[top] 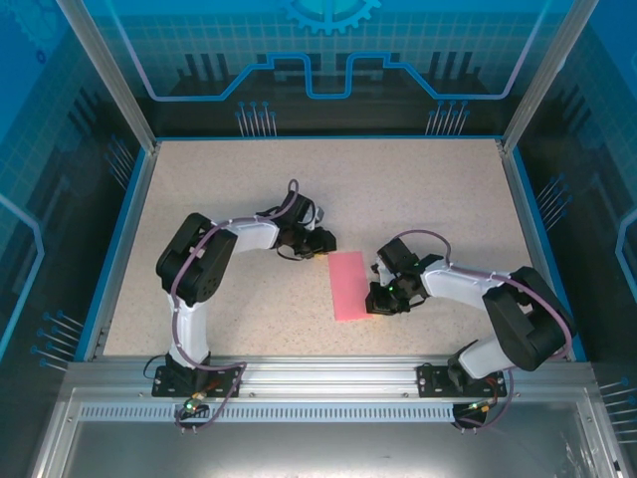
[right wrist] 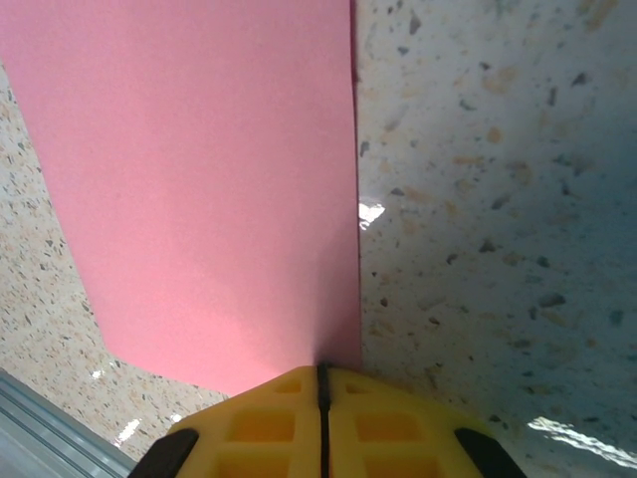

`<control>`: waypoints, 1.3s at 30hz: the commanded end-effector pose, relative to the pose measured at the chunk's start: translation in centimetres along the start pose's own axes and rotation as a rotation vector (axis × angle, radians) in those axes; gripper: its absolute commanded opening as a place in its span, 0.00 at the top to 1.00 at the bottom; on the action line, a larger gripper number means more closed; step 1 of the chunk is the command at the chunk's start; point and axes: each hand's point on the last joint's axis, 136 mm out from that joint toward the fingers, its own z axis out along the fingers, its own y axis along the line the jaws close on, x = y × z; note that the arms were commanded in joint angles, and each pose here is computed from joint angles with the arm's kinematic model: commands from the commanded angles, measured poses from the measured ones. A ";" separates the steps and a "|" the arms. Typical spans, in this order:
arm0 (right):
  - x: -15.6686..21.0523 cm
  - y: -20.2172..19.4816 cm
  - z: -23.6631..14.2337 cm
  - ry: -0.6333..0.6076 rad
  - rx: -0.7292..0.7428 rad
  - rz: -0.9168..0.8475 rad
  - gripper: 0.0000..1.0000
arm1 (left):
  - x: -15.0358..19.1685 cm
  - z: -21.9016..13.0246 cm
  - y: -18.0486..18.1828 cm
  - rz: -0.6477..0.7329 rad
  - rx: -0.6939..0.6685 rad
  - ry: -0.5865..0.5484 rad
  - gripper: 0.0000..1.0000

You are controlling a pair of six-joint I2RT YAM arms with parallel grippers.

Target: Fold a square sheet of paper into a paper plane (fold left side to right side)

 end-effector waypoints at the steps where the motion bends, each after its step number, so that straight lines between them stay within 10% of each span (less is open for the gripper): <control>1: 4.6 -3.4 0.9 0.140 0.120 0.088 0.92 | -2.1 0.0 4.4 -0.029 -0.131 -0.047 0.67; 10: 1.5 3.4 0.4 0.027 -0.217 0.101 0.86 | -3.0 -4.7 0.1 0.015 -0.051 -0.112 0.63; 16: -0.5 2.8 -3.1 -0.098 -0.099 0.014 0.72 | 1.1 -7.1 -1.4 -0.003 -0.009 -0.072 0.64; 26: -2.8 -0.9 -7.6 -0.300 -0.032 0.046 0.40 | 9.3 -4.4 -5.2 0.033 0.029 0.113 0.64; 39: -2.4 -0.1 -7.0 -0.267 -0.181 0.098 0.01 | 13.3 -1.2 -3.8 0.030 -0.047 0.224 0.64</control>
